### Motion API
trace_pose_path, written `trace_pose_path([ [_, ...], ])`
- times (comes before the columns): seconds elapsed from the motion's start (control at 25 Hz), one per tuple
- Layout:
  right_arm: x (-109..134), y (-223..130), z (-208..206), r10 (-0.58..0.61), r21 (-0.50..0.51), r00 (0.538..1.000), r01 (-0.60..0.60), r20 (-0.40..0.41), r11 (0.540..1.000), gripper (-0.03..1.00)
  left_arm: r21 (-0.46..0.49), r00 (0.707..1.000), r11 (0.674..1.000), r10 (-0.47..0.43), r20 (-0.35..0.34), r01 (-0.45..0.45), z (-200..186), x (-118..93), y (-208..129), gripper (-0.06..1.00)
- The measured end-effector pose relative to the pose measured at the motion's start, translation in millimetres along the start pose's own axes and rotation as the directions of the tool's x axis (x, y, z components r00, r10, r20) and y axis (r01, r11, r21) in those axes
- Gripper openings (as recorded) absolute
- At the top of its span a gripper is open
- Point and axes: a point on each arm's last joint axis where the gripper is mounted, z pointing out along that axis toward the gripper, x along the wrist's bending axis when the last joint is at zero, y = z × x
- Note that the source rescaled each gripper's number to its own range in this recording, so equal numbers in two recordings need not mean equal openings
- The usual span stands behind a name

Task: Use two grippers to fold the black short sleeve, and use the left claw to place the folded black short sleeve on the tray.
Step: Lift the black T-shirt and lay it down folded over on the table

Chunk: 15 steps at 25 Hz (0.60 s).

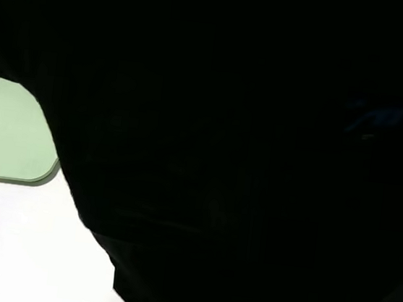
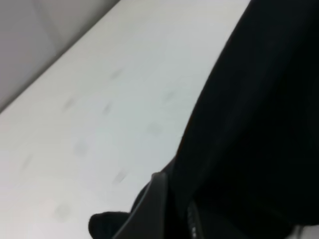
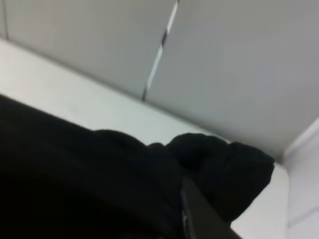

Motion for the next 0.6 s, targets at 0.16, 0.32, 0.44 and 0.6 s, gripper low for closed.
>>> trace_pose_path([
  [0.16,15,-1,77,-0.145,0.259,0.989,0.135,0.02,0.956,0.0,0.197,0.993,0.98,0.017,-0.119,0.007,51,24,-15,0.0],
  [0.32,33,-4,148,-0.238,0.361,0.971,0.215,0.021,0.908,0.0,0.342,0.974,0.94,0.087,-0.211,-0.01,106,46,-35,0.0],
  [0.44,45,-2,193,-0.293,0.383,0.956,0.26,0.029,0.886,0.0,0.408,0.953,0.912,0.161,-0.257,-0.044,142,59,-46,0.0],
  [0.6,51,-14,251,-0.343,0.455,0.939,0.3,0.014,0.839,0.0,0.488,0.92,0.867,0.263,-0.289,-0.095,178,75,-54,0.0],
])
